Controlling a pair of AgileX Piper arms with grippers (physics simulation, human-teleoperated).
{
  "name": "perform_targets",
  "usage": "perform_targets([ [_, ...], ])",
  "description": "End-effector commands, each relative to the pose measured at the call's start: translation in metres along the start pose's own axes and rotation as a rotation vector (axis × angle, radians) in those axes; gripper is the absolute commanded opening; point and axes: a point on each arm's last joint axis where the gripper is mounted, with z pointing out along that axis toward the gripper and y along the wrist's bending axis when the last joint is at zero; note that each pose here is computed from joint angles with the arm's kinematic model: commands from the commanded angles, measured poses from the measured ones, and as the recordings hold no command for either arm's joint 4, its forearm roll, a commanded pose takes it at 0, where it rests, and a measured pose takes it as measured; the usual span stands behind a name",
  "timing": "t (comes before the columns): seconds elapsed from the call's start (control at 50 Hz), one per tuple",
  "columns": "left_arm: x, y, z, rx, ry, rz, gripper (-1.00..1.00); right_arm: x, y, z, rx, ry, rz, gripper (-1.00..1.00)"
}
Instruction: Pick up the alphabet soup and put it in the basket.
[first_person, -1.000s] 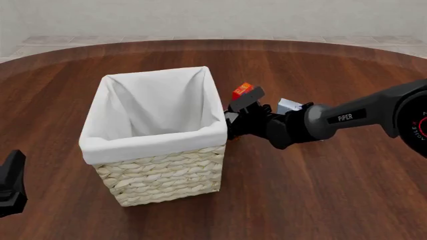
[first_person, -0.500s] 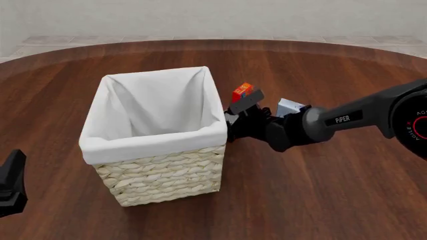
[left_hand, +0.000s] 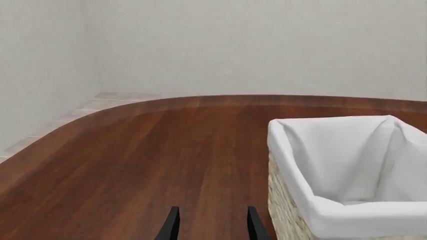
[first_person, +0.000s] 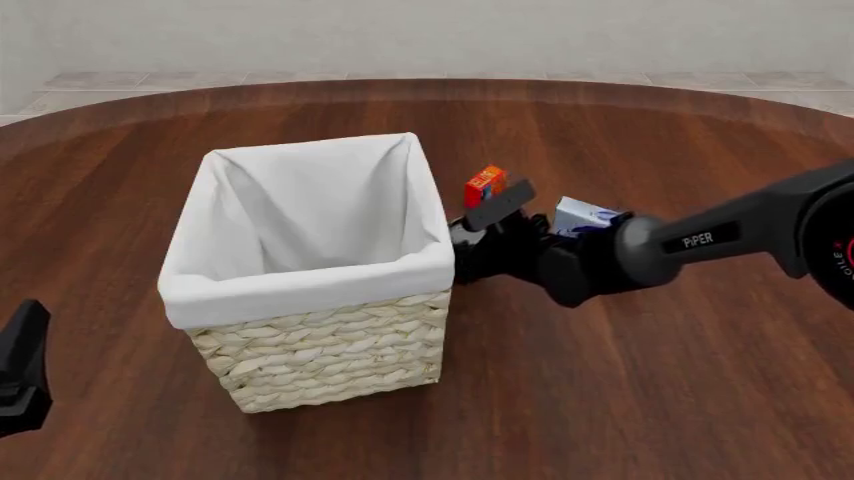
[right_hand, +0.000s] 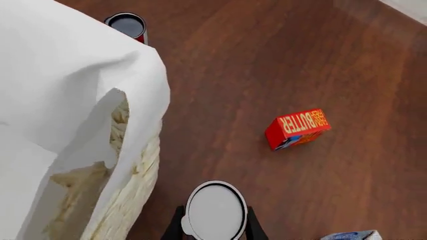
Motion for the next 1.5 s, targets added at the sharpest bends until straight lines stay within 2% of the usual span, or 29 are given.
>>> perform_targets([
  [0.02, -0.001, 0.0, -0.002, 0.002, -0.004, -0.002, 1.0, -0.006, -0.005, -0.006, 0.014, -0.022, 0.007, -1.0],
  [0.78, -0.003, 0.001, -0.005, -0.009, -0.013, -0.02, 1.0, -0.038, -0.035, -0.039, 0.071, -0.038, -0.055, -1.0],
  [1.02, -0.002, 0.0, -0.006, -0.008, -0.014, -0.026, 1.0, -0.06, -0.05, -0.057, 0.104, -0.06, -0.07, -1.0],
  [1.26, -0.003, 0.001, -0.006, -0.013, -0.016, -0.031, 1.0, -0.082, -0.064, -0.076, 0.129, -0.079, -0.028, -1.0],
  [1.28, -0.003, 0.001, -0.006, -0.013, -0.016, -0.032, 1.0, -0.087, -0.066, -0.079, 0.132, -0.084, 0.004, -1.0],
  [1.3, -0.003, 0.001, -0.006, -0.013, -0.017, -0.033, 1.0, -0.089, -0.068, -0.081, 0.136, -0.091, 0.005, -1.0],
  [1.38, -0.004, 0.001, -0.006, -0.013, -0.018, -0.033, 1.0, -0.095, -0.077, -0.086, 0.155, -0.097, 0.018, -1.0],
  [1.44, -0.005, 0.001, -0.006, -0.012, -0.021, -0.034, 1.0, -0.103, -0.088, -0.09, 0.177, -0.105, 0.06, -1.0],
  [1.48, -0.006, 0.001, -0.007, -0.012, -0.022, -0.036, 1.0, -0.106, -0.096, -0.093, 0.193, -0.106, 0.064, -1.0],
  [1.5, -0.006, 0.001, -0.007, -0.013, -0.023, -0.035, 1.0, -0.108, -0.103, -0.092, 0.204, -0.094, 0.091, -1.0],
])
